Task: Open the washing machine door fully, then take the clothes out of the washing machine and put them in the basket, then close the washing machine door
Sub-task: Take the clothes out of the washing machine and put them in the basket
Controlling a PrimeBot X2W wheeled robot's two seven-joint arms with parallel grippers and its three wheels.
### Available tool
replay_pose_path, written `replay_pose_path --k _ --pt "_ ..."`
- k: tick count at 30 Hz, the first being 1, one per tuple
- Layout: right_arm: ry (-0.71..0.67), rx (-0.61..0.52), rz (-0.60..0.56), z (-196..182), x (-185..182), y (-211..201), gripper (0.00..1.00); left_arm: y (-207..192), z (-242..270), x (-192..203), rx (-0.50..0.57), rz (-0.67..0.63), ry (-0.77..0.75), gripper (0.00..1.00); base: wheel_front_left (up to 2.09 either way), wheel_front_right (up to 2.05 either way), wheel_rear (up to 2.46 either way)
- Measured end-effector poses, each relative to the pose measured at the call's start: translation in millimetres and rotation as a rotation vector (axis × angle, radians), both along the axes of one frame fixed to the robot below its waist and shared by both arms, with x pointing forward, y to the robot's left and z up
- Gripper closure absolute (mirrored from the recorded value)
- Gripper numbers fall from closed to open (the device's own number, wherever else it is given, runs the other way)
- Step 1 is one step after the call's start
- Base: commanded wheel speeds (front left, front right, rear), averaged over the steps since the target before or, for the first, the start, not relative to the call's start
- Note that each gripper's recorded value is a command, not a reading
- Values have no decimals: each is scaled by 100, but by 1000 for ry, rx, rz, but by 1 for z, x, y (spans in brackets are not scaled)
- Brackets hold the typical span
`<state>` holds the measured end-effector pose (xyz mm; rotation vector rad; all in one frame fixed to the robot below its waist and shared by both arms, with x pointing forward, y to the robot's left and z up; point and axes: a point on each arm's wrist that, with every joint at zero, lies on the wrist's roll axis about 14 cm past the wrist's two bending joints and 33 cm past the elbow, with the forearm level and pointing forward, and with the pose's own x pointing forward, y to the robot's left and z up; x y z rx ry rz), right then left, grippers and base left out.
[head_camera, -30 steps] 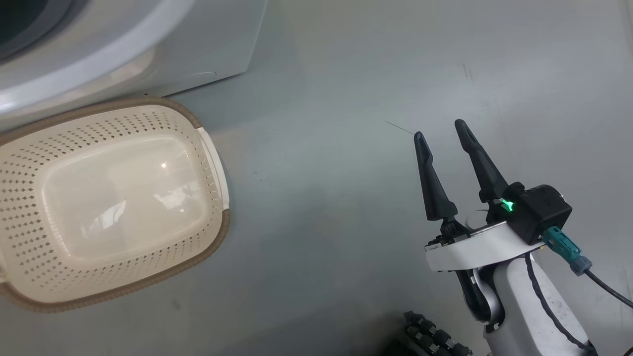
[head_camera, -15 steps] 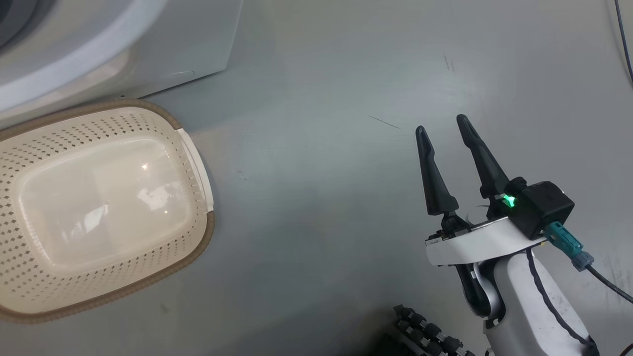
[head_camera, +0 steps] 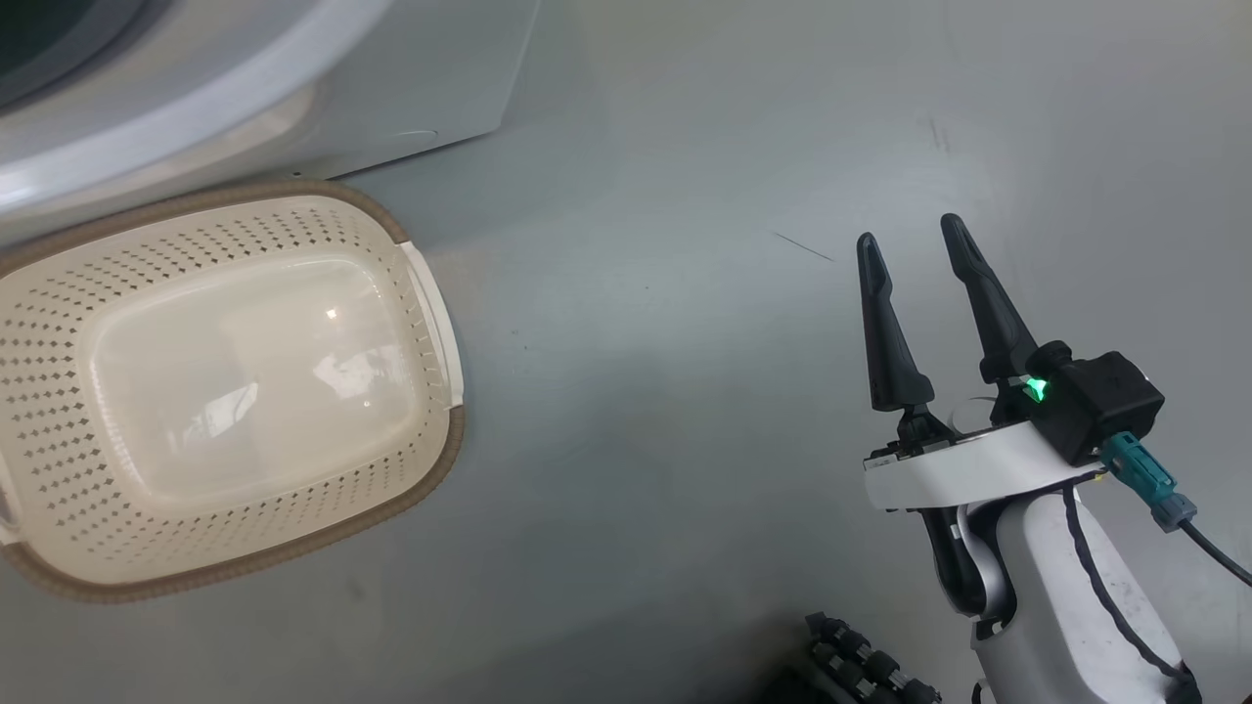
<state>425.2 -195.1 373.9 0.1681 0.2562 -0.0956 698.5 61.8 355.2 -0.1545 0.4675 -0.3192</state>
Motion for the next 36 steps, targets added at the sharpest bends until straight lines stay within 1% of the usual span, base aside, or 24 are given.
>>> replay_pose_path --k 9,16,25,28,36 --pt "-18 -14 24 1 8 5 0 7 11 -12 -62 50 -87 100 0 0 0" --pt "-39 -27 59 5 15 11 0 15 36 -28 -104 90 -227 100 0 0 0" --pt "-79 -28 83 18 19 17 0 23 64 -61 -158 140 -375 100 0 0 0" --pt "-86 -36 90 22 18 17 0 25 71 -74 -166 154 -390 100 0 0 0" --pt "-111 -36 124 34 12 27 0 44 94 -107 -134 187 -430 100 0 0 0"
